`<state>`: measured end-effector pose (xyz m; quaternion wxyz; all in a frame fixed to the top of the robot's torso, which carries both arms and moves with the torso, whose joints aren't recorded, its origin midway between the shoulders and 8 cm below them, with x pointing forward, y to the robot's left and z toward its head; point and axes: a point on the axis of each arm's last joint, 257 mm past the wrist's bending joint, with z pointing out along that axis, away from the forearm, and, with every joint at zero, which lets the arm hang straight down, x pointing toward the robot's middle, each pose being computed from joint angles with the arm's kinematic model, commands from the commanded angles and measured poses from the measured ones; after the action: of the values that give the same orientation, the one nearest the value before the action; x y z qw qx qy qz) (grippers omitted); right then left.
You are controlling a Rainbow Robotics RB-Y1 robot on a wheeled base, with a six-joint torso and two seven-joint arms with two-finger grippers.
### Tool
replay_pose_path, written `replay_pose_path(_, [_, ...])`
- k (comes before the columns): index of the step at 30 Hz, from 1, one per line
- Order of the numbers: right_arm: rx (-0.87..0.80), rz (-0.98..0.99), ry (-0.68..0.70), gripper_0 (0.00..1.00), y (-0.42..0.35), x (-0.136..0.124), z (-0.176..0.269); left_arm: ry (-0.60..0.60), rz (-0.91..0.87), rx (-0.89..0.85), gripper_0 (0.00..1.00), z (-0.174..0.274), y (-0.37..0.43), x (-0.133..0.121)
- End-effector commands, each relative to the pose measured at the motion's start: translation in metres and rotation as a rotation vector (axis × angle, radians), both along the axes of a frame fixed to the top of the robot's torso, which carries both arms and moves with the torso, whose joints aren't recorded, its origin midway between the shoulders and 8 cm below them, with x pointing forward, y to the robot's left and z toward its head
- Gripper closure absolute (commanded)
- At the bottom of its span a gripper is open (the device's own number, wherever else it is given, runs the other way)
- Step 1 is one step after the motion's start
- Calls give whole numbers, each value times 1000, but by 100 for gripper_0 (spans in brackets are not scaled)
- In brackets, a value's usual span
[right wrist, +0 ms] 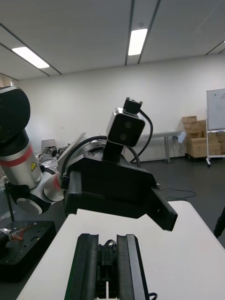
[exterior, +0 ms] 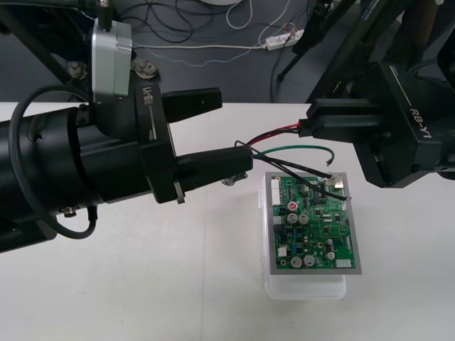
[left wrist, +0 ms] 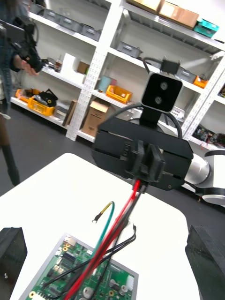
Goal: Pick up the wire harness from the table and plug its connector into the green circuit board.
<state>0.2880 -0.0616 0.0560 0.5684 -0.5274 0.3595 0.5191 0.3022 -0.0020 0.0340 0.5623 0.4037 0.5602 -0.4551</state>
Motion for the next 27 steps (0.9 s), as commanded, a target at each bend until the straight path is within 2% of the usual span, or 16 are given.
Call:
replay_pose_path(1, [-15,-48,-72,100,0,-8,5,-165,-35,-57,0,33,-21,-18])
replay_pose_path(17, [-3,-92,-107,100,6,-7,8,-235,-40,-109,0,40,-37,-21])
replay_pose_path(27, [43,-81,-107,100,7,-10,15,-260,-112,-135,0,23,-29,-6])
